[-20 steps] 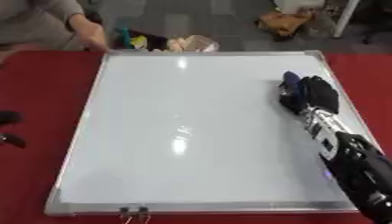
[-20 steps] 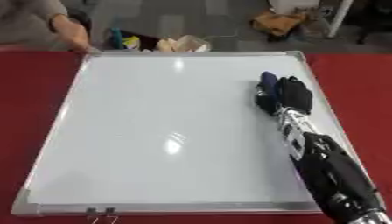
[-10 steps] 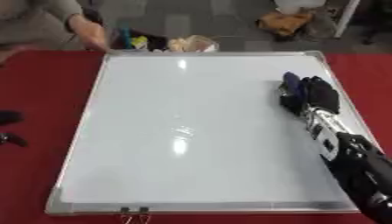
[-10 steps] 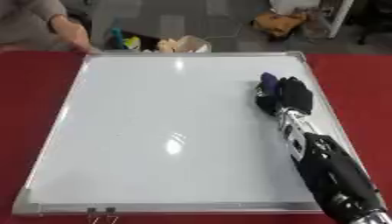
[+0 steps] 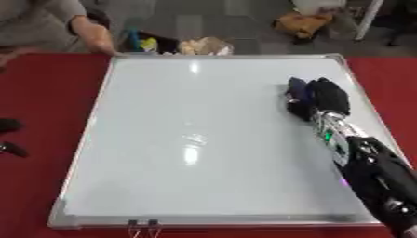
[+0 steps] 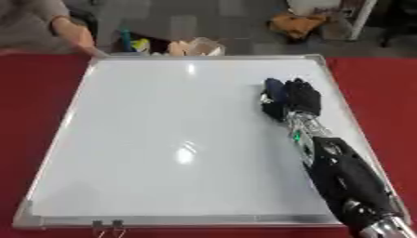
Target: Wipe the whiteboard clean with a brush.
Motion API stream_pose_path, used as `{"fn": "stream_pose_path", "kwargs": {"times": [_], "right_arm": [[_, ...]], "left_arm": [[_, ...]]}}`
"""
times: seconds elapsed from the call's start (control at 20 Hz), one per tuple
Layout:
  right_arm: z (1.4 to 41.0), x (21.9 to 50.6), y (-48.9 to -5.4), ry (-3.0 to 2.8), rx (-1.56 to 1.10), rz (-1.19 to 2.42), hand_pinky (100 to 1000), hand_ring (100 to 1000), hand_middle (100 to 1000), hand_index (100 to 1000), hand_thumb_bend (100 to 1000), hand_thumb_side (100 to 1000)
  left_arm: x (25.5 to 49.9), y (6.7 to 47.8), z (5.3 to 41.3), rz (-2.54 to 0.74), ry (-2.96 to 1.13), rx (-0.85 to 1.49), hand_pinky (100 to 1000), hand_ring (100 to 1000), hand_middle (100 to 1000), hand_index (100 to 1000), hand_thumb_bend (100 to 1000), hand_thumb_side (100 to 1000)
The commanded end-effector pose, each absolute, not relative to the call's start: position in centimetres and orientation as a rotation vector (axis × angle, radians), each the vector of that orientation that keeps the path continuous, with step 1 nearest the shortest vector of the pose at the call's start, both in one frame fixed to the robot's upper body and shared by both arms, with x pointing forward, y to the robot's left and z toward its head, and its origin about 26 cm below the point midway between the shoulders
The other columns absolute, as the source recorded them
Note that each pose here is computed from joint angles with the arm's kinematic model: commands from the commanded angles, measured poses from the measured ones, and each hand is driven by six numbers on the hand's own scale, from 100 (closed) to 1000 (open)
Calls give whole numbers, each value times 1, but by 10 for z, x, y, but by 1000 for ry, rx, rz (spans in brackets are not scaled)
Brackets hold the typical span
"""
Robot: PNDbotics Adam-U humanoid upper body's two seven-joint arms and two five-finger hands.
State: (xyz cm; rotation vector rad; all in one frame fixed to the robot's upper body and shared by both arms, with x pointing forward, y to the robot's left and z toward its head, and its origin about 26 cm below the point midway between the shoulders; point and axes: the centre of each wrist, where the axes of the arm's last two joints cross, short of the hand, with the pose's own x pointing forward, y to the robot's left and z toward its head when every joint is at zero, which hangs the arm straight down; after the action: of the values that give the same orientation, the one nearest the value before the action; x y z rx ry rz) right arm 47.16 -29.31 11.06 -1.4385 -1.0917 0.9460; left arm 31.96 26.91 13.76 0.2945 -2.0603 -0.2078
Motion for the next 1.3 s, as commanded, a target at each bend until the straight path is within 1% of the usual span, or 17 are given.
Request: {"fn": "stream_pose_path", "kwargs": {"times": [0.05,0.65,1.3], "right_arm": [[87,471,-265,-1084,-1347,1045,775,791,777,830,100,1000],[80,471,-228,-1145,-1270,1244,784,792,782,830,100,1000],[92,462,-186,-1318,-1204,1434,776,784,766,831,100,1000]], "left_arm": [[319,271,144,-210,-2083,300,426,698,532,607,247,946],[319,270,144,-210,-2085,294,427,699,532,608,247,947],[319,269,145,-211,-2087,290,427,698,531,608,249,947]]}}
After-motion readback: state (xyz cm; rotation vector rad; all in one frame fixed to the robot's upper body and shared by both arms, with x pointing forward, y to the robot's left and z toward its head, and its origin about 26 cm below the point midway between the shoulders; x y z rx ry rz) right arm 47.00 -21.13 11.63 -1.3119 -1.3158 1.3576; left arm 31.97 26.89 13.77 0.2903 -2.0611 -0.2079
